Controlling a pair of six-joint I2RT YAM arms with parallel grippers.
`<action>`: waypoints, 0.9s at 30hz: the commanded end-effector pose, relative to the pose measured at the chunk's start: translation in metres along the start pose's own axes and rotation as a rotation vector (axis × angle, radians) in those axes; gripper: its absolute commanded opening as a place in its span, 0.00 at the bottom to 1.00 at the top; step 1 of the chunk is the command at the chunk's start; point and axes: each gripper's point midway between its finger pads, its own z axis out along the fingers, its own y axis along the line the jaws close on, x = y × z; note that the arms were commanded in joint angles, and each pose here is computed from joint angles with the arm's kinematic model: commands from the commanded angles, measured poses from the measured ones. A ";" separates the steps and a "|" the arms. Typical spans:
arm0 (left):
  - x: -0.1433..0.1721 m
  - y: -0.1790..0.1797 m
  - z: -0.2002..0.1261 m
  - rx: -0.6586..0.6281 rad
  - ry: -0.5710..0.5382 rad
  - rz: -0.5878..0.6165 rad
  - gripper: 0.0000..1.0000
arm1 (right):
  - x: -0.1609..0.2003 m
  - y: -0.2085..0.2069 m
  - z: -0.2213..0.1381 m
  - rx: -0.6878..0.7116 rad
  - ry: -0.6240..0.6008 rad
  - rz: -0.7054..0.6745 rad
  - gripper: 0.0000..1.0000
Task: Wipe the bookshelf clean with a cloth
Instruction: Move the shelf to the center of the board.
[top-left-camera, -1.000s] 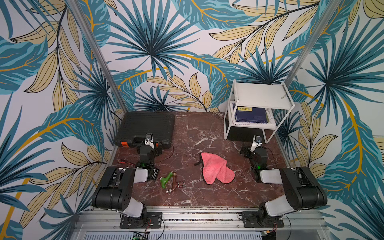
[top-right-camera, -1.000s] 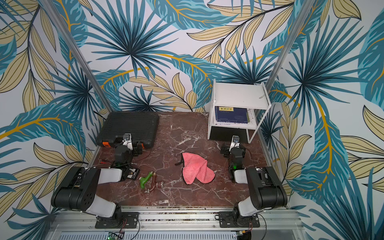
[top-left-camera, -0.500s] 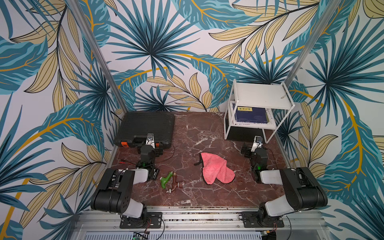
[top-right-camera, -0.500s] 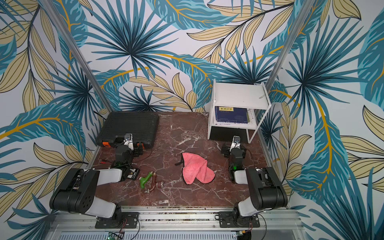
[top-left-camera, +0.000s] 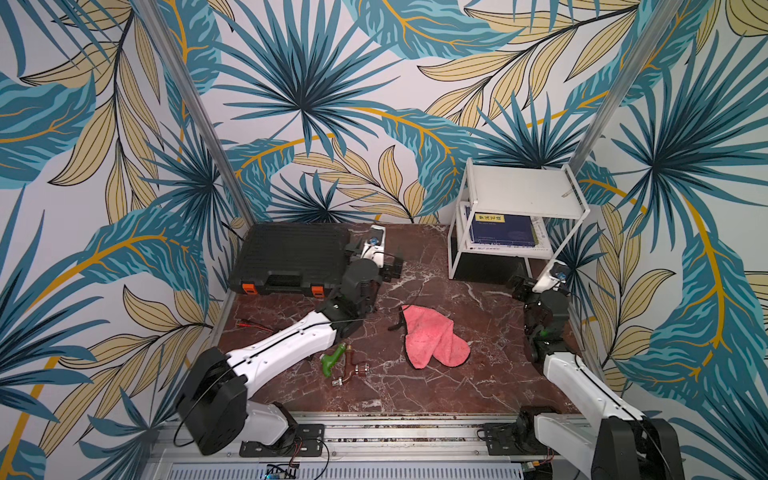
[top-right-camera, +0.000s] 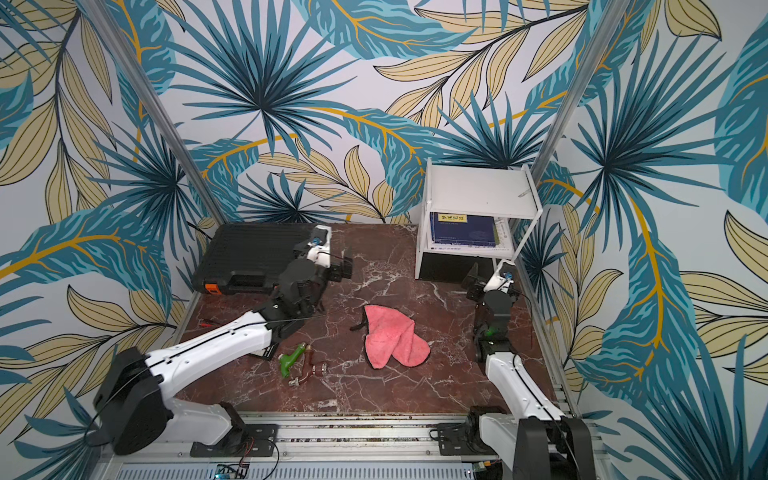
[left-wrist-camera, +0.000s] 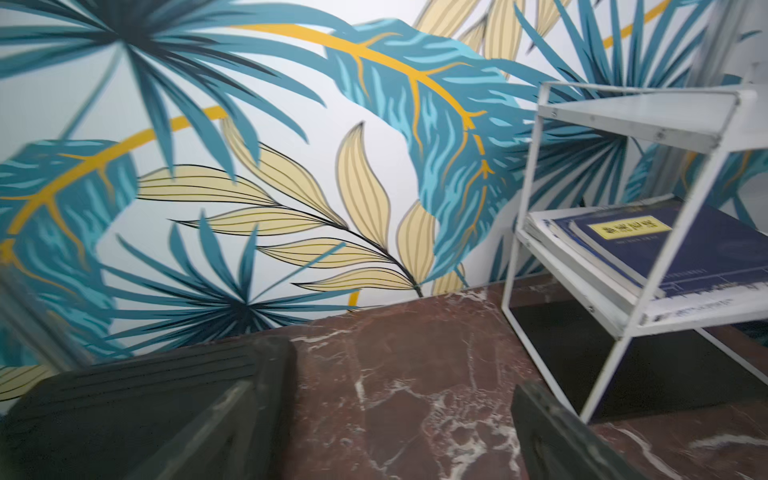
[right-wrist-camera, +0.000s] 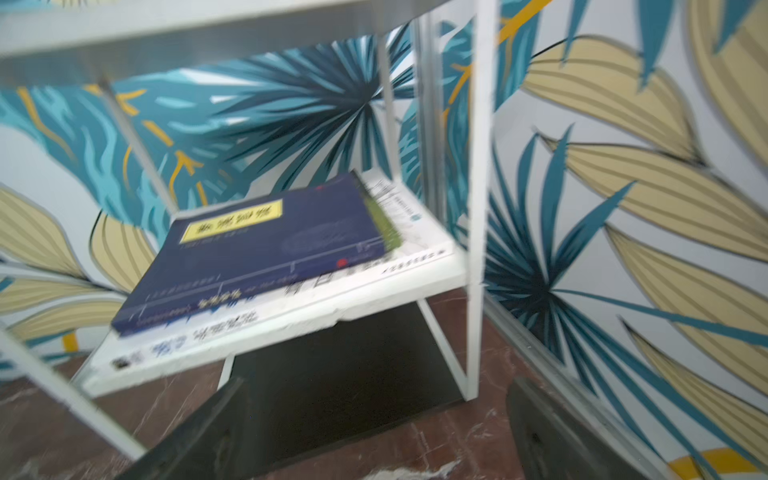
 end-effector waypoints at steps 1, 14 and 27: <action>0.020 -0.065 0.019 0.071 0.064 0.019 1.00 | 0.019 -0.029 0.007 0.056 0.167 0.088 0.99; 0.017 -0.158 0.134 0.225 0.045 -0.098 1.00 | -0.044 -0.053 0.084 -0.143 0.191 0.084 1.00; -0.005 -0.160 0.169 0.335 -0.045 -0.057 0.59 | -0.048 -0.031 0.129 -0.248 0.198 0.048 0.57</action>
